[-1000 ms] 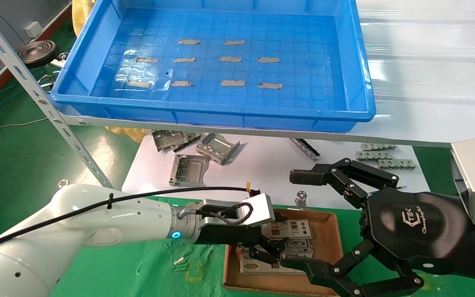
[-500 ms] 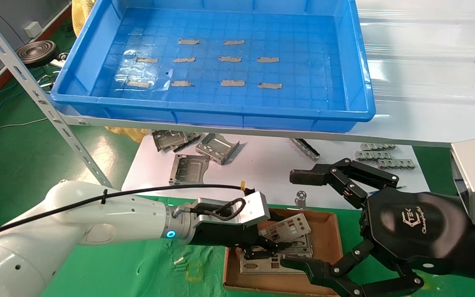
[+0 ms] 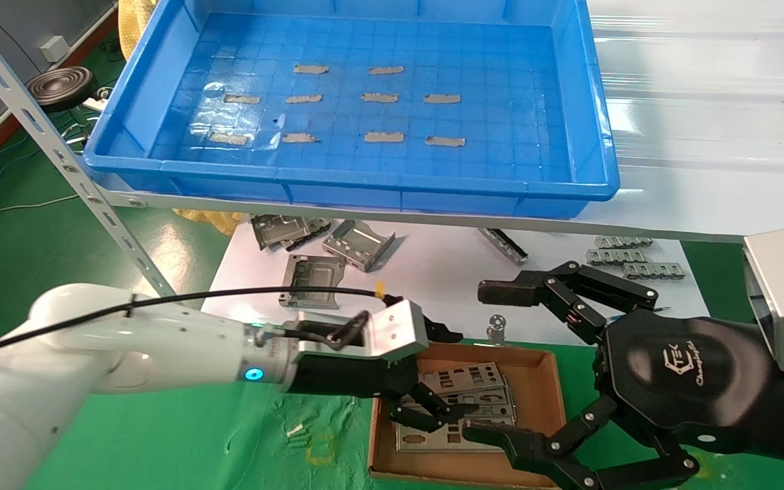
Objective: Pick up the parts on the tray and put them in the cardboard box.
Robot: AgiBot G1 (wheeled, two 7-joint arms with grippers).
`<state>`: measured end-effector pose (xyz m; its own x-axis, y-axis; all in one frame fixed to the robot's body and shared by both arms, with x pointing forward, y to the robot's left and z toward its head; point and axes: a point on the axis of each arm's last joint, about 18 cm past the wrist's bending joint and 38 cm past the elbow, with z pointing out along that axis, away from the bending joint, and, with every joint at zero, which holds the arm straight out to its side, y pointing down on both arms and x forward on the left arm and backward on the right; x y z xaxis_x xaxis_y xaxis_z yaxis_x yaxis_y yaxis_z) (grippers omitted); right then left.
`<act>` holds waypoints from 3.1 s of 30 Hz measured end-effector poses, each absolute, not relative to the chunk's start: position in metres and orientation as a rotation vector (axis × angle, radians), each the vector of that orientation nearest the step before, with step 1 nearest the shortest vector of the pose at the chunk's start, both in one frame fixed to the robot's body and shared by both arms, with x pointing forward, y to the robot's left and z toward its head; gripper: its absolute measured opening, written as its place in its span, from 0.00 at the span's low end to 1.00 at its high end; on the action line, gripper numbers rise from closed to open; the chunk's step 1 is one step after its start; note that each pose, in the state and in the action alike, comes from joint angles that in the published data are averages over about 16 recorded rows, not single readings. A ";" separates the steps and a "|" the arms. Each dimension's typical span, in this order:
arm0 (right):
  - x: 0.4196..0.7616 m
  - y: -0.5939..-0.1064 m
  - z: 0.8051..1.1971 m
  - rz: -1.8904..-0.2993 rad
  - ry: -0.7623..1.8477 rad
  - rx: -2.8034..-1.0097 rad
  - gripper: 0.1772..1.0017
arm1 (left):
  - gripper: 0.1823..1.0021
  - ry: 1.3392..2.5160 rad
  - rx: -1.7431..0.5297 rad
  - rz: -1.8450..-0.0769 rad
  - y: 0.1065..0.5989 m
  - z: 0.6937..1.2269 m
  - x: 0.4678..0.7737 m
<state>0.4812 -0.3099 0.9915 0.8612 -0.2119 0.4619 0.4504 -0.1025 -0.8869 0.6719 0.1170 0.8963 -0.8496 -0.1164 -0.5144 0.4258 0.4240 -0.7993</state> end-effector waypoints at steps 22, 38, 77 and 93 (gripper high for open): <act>0.481 -0.310 0.992 -0.563 -0.192 -1.579 1.00 | 1.00 2.155 0.225 -1.743 0.160 0.904 0.637; 0.481 -0.310 0.992 -0.563 -0.192 -1.579 1.00 | 1.00 2.090 0.206 -1.790 0.182 0.916 0.625; 0.481 -0.310 0.992 -0.563 -0.192 -1.579 1.00 | 1.00 1.912 0.236 -1.850 0.282 0.977 0.520; 0.481 -0.310 0.992 -0.563 -0.192 -1.579 1.00 | 1.00 1.925 0.285 -1.795 0.300 0.993 0.473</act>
<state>0.4814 -0.3101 0.9915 0.8612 -0.2128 0.4616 0.4502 -0.1022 -0.8871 0.4729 0.3002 0.9928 -0.8587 -0.1743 -0.4819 0.4686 0.1137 -0.8761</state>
